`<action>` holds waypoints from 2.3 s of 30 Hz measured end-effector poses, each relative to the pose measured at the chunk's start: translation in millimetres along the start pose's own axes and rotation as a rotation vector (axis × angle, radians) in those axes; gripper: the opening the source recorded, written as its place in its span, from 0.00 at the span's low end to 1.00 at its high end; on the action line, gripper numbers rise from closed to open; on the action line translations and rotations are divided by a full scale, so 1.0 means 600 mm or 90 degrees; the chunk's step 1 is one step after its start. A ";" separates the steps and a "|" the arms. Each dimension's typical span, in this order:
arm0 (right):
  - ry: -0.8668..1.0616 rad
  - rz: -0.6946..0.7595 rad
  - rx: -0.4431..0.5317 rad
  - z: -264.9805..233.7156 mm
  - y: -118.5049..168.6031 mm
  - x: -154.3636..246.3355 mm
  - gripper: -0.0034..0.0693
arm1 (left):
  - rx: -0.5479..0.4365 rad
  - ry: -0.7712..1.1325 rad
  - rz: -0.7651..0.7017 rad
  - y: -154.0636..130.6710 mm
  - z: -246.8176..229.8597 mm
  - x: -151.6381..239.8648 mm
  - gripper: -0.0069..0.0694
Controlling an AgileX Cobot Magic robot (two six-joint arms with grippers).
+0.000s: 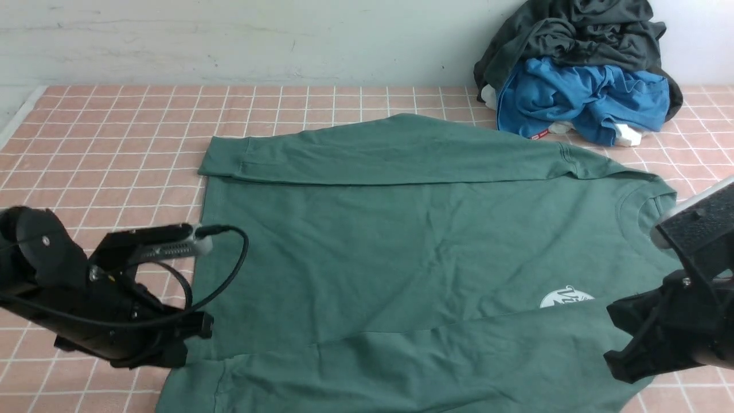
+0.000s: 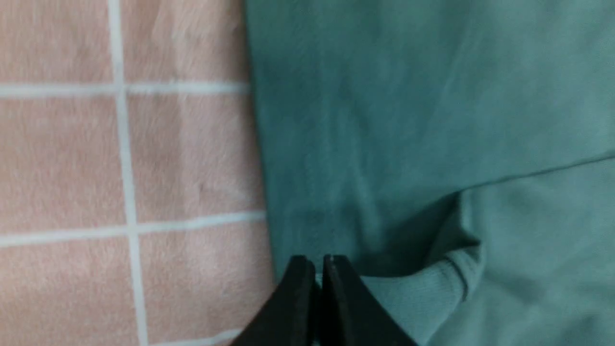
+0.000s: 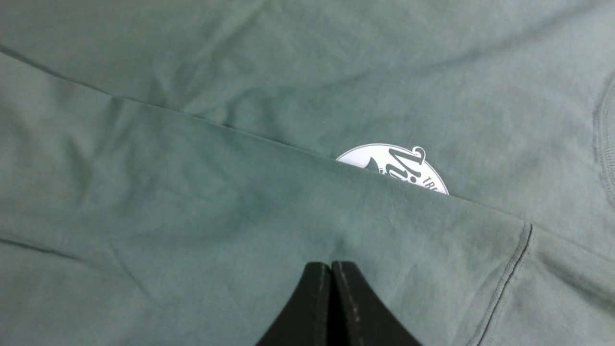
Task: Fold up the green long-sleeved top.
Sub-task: Use the left arm to clamp the cuff closest to it, then use the left arm to drag and place the cuff at the centered position on the left edge of the fabric, then use the left arm to clamp the cuff farthest from it, then use the left arm to drag and drop the cuff onto the cuff closest to the left arm
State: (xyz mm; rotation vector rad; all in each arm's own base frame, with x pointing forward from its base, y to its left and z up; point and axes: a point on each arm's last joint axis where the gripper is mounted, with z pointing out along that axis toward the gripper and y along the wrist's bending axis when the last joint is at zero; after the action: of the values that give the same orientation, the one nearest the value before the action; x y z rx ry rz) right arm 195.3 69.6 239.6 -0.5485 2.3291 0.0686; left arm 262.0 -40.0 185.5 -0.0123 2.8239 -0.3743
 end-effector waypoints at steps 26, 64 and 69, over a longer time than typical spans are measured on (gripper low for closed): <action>-0.001 -0.023 0.011 0.000 -0.003 0.000 0.03 | -0.013 -0.179 0.078 -0.020 -0.012 -0.245 0.09; -0.021 -0.006 0.004 0.000 -0.001 -0.005 0.03 | -0.092 -0.142 0.005 0.064 0.150 -0.436 0.13; -0.020 -0.006 0.004 0.000 -0.001 -0.005 0.03 | -0.095 -0.140 0.019 0.047 0.086 -0.437 0.13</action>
State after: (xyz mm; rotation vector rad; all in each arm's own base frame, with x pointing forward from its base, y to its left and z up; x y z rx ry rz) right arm 197.3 70.1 241.6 -0.5509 2.2947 0.0645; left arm 528.5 -13.5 205.1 -0.0407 2.6248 -0.1451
